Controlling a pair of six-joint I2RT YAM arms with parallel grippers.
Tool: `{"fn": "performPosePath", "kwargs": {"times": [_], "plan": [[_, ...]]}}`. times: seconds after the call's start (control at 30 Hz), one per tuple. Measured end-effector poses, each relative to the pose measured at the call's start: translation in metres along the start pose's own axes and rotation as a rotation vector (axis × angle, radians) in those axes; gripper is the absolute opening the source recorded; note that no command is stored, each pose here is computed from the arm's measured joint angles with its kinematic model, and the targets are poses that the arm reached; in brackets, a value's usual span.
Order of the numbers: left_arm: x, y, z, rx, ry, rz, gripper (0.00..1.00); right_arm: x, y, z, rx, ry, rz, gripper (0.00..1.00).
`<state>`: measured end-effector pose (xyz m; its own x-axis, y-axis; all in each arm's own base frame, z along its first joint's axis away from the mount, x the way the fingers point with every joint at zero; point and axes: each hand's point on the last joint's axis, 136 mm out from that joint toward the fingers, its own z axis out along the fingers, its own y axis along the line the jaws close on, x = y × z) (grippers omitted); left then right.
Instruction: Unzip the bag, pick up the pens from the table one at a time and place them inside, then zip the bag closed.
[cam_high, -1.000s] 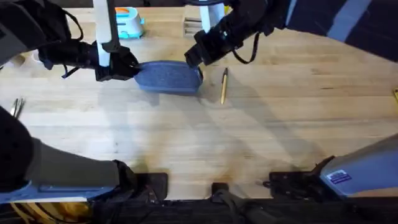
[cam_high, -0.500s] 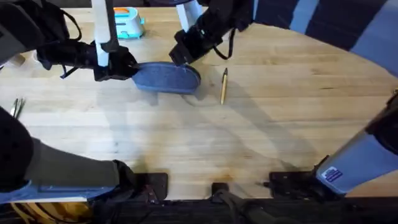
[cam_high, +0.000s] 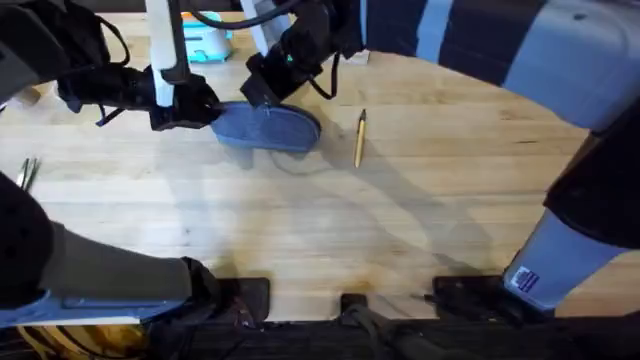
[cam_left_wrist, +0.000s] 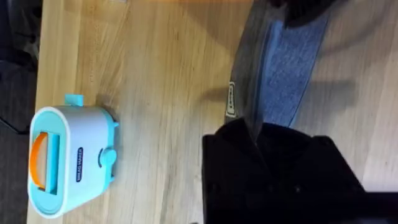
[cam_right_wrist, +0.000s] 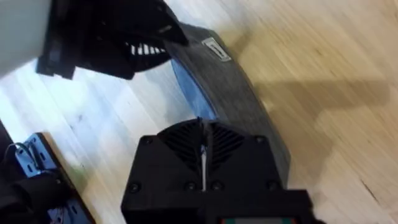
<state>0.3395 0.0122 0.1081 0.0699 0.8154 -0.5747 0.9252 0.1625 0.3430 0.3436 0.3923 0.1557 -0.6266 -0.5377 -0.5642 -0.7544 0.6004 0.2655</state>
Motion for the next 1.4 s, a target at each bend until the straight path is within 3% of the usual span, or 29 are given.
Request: {"fn": "performPosePath", "kwargs": {"times": [0.57, 0.83, 0.87, 1.03, 1.13, 1.33, 1.4], "plan": [[0.006, 0.002, -0.002, -0.012, 0.021, 0.000, 0.042, -0.043, 0.029, 0.044, -0.059, -0.178, -0.029, 0.029], [0.008, 0.002, -0.003, -0.011, 0.029, -0.001, 0.042, -0.045, 0.039, 0.054, -0.076, -0.194, -0.043, 0.029], [0.007, 0.002, -0.003, -0.012, 0.026, -0.002, 0.042, -0.046, 0.038, 0.053, -0.082, -0.195, -0.037, 0.134], [0.005, 0.001, -0.002, -0.005, 0.020, -0.003, 0.042, -0.059, 0.034, 0.041, -0.091, -0.228, -0.039, 0.443], [0.005, 0.001, -0.002, -0.005, 0.020, -0.003, 0.042, -0.055, 0.022, 0.026, -0.064, -0.201, -0.065, 0.715], [0.005, 0.001, -0.002, -0.005, 0.019, -0.003, 0.042, -0.050, -0.020, -0.029, 0.052, -0.175, -0.133, 0.979], [0.005, 0.001, -0.002, -0.005, 0.019, -0.004, 0.042, -0.051, -0.034, -0.047, 0.083, -0.183, -0.139, 0.994]]}}
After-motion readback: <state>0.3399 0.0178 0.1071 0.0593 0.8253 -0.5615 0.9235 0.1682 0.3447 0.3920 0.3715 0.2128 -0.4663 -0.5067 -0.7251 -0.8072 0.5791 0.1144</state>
